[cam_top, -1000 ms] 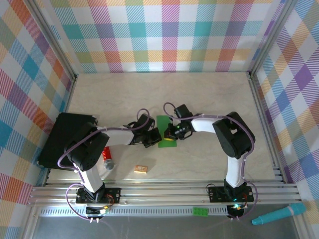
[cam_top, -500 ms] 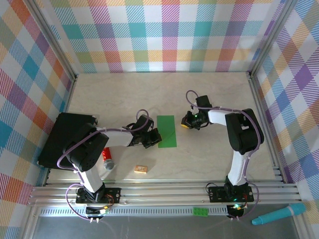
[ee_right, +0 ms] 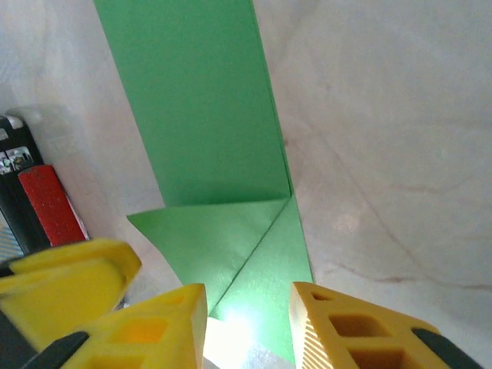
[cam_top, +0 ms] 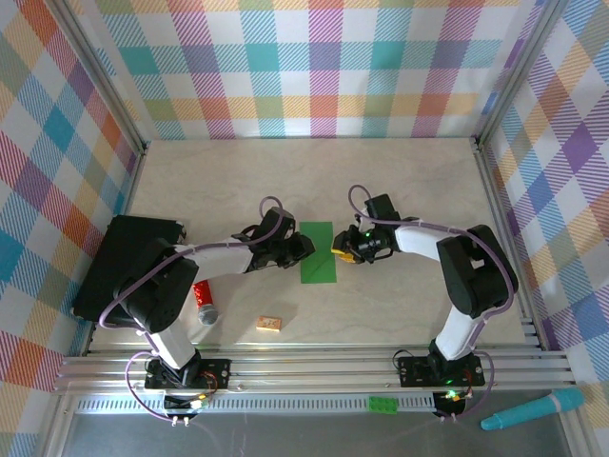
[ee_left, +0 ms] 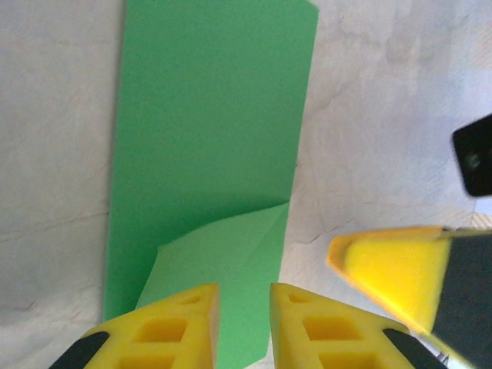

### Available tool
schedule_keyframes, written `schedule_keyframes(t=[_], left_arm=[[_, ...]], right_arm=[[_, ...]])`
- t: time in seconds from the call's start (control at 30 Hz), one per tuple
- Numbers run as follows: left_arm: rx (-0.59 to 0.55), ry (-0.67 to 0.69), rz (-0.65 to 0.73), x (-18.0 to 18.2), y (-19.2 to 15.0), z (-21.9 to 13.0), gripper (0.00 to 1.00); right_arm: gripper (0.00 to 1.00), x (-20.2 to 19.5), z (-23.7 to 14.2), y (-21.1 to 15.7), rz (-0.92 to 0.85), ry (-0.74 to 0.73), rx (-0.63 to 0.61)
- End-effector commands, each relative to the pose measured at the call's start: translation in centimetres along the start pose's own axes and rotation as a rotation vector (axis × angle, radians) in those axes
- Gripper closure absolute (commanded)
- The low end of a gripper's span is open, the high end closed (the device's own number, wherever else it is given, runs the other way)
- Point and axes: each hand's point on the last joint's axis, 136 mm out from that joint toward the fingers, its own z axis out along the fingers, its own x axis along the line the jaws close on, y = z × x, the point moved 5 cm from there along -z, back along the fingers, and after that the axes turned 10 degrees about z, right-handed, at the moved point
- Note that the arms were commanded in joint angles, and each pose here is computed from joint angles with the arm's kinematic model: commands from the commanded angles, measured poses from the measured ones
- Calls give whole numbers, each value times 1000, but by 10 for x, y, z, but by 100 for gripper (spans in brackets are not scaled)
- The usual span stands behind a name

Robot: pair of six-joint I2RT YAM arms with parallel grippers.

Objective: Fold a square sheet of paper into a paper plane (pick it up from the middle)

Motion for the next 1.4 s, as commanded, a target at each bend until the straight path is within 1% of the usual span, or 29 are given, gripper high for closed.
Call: schedule_keyframes(t=[0.0,0.13,0.27,0.5,0.7,0.87,0.97,1.1,1.37], left_arm=[[-33,33,-33,10,10,11,76],[-20,81,-59,26,5,17,77],[-10,136,-95,45,-3,24,78],[0,190,-199,74,-21,28,82],[19,193,-219,75,-22,33,84],[28,207,-218,77,-21,30,84],[37,209,-219,78,-21,32,84],[25,178,-266,84,-28,36,84],[30,204,-287,100,-43,30,84]], right_arm=[[64,1,9,-6,58,27,45],[63,2,17,-9,82,27,62],[61,2,19,-6,104,2,40],[62,7,26,-2,112,-22,47],[64,12,27,1,116,-31,27],[66,10,34,2,118,-34,37],[68,11,37,2,108,-30,54],[69,14,40,-3,70,-34,78],[73,22,47,-6,15,-10,96]])
